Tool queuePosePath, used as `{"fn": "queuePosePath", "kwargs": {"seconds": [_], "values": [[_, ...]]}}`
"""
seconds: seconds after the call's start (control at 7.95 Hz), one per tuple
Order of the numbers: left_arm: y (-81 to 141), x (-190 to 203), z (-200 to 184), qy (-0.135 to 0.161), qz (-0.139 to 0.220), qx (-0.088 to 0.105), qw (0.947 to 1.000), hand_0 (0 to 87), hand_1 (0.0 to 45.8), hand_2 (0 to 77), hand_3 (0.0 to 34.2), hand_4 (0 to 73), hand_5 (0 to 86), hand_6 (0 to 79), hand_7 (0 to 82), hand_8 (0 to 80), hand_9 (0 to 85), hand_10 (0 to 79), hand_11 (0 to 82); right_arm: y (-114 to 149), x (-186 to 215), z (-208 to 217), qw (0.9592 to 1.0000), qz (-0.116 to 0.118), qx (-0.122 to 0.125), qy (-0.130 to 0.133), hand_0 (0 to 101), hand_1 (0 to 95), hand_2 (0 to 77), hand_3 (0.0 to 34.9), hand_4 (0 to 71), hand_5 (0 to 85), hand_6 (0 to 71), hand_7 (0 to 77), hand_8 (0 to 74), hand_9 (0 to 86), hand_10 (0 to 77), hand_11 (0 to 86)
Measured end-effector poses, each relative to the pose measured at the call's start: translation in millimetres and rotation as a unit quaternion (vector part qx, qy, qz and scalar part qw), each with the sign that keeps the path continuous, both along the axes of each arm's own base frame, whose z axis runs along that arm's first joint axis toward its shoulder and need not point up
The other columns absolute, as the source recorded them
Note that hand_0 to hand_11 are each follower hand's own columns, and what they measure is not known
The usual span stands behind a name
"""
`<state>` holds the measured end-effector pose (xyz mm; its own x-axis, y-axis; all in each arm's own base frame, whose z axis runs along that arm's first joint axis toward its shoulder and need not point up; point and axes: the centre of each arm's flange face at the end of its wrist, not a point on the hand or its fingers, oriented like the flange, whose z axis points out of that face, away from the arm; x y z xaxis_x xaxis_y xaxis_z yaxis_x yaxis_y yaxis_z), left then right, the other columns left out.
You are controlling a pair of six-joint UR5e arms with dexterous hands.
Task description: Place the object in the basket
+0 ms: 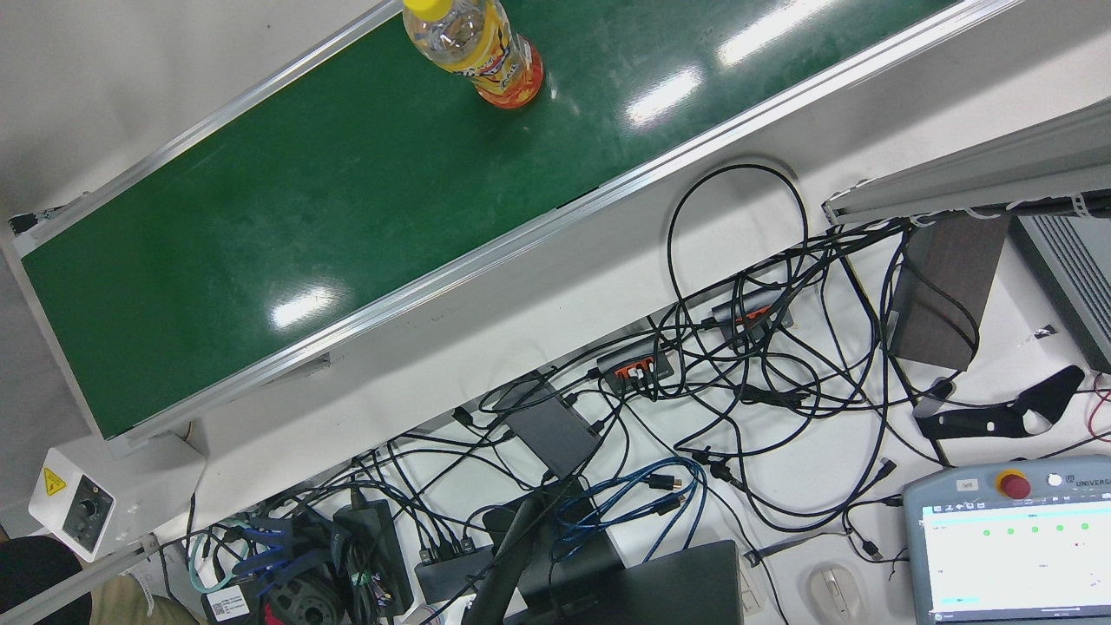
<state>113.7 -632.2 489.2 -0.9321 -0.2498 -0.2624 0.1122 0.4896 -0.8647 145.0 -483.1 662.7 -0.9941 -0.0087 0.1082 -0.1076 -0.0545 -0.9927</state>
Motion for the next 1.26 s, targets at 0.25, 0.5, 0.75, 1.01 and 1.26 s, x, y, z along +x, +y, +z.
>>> {"fn": "queuePosePath", "kwargs": {"seconds": [0.25,0.5,0.75,1.01,1.26], "values": [[1.3,2.4,1.3,-0.002,0.003,-0.006,1.0000,53.3,1.1,0.0,0.3,7.1,5.4,0.0,0.5,0.5,0.5,1.1,3.3,-0.1,0.0,0.2,1.0000,0.000,0.000,0.000,0,0.0,0.5,0.0,0.0,0.0,0.0,0.5,0.0,0.0,0.0,0.0],[1.7,1.6,0.8,-0.002,0.003,-0.008,1.0000,53.3,1.1,0.0,0.3,7.1,5.4,0.0,0.5,0.5,0.5,1.1,3.8,0.0,0.0,0.4,1.0000,0.000,0.000,0.000,0,0.0,0.5,0.0,0.0,0.0,0.0,0.5,0.0,0.0,0.0,0.0],[1.7,2.0,1.1,-0.003,0.003,-0.009,0.9999,53.3,1.1,0.0,0.3,7.1,5.4,0.0,0.5,0.5,0.5,1.1,3.3,0.1,0.0,0.4,1.0000,0.000,0.000,0.000,0,0.0,0.5,0.0,0.0,0.0,0.0,0.5,0.0,0.0,0.0,0.0],[1.7,2.4,2.2,-0.003,0.004,-0.010,0.9999,53.1,1.1,0.0,0.3,7.1,5.4,0.0,0.5,0.5,0.5,1.1,3.8,0.1,0.2,0.0,1.0000,0.000,0.000,0.000,0,0.0,0.5,0.0,0.0,0.0,0.0,0.5,0.0,0.0,0.0,0.0],[2.0,5.2,4.8,-0.004,0.006,-0.013,0.9999,53.0,1.1,0.0,0.3,7.1,6.0,0.0,0.5,0.5,0.5,1.1,3.8,0.1,0.3,-0.4,1.0000,0.000,0.000,-0.001,0,0.0,0.5,0.0,0.0,0.0,0.0,0.5,0.0,0.0,0.0,0.0]]}}
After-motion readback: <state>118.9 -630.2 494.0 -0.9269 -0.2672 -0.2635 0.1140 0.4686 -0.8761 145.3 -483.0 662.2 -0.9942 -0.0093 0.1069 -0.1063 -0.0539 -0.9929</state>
